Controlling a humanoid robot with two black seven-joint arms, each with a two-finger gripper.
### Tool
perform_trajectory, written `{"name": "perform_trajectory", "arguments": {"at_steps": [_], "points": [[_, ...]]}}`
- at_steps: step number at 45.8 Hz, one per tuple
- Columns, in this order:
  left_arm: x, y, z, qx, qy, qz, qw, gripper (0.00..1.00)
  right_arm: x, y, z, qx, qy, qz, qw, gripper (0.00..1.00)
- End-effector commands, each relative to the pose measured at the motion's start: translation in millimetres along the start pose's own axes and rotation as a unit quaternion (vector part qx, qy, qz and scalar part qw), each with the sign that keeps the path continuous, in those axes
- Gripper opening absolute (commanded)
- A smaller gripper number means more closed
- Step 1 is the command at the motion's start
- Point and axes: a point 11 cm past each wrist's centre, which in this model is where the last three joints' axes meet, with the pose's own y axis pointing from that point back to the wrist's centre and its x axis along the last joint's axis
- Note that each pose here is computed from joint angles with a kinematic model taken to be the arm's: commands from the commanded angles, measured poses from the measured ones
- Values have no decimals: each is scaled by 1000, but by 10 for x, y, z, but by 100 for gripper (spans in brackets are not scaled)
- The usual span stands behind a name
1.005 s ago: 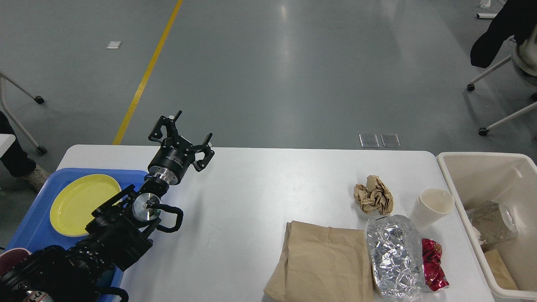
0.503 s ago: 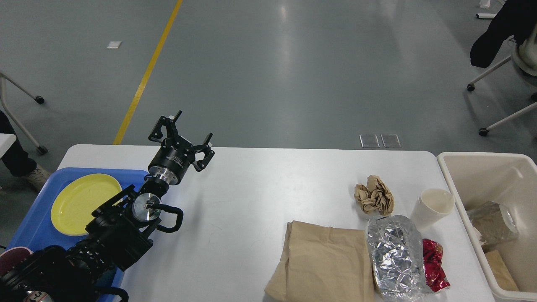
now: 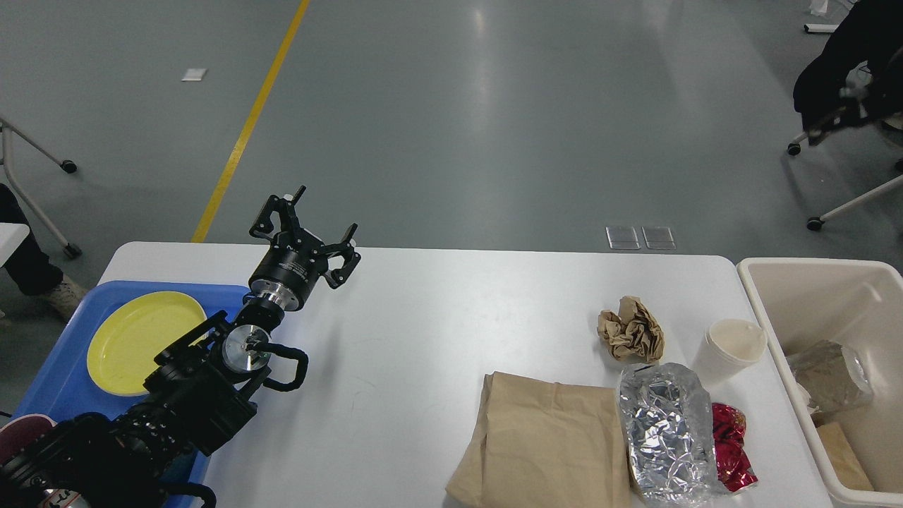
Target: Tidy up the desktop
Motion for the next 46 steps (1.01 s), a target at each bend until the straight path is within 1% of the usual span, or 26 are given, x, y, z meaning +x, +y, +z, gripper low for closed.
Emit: {"name": "perform_trajectory", "arguments": {"at_steps": [1,9,14,18,21,24,28,32,38,46], "points": [[0,0,-2,1,0,0,1000,98,-446,-331,-58,25,-3,-68,997,100],[0,0,-1,0,1,0,1000,98,-902,-884,-116,44,-17,-116,992,100],[0,0,-2,1,0,0,1000,98,-1197,-1219,-116,54,-37,-122,990,100],[0,0,-2,1,0,0,1000,98,-1436,-1451,-61,51,-53,-126,989,100],[0,0,-2,1,0,0,1000,98,-1535,-1579,-15,45,-55,-116,991,100],[0,0,-2,1,0,0,1000,98,-1594,-1684,-9,45,-57,-104,992,100],[0,0,-2,1,0,0,1000,98,-1750,-1813,17,44,-64,-108,991,100],[0,0,-2,1,0,0,1000,98,-1835,-1854,70,44,-77,-112,990,100],[0,0,-2,1,0,0,1000,98,-1915,-1919,3,62,-94,-112,987,100],[0,0,-2,1,0,0,1000,98,-1965,-1993,-22,72,-108,-91,987,100]]}}
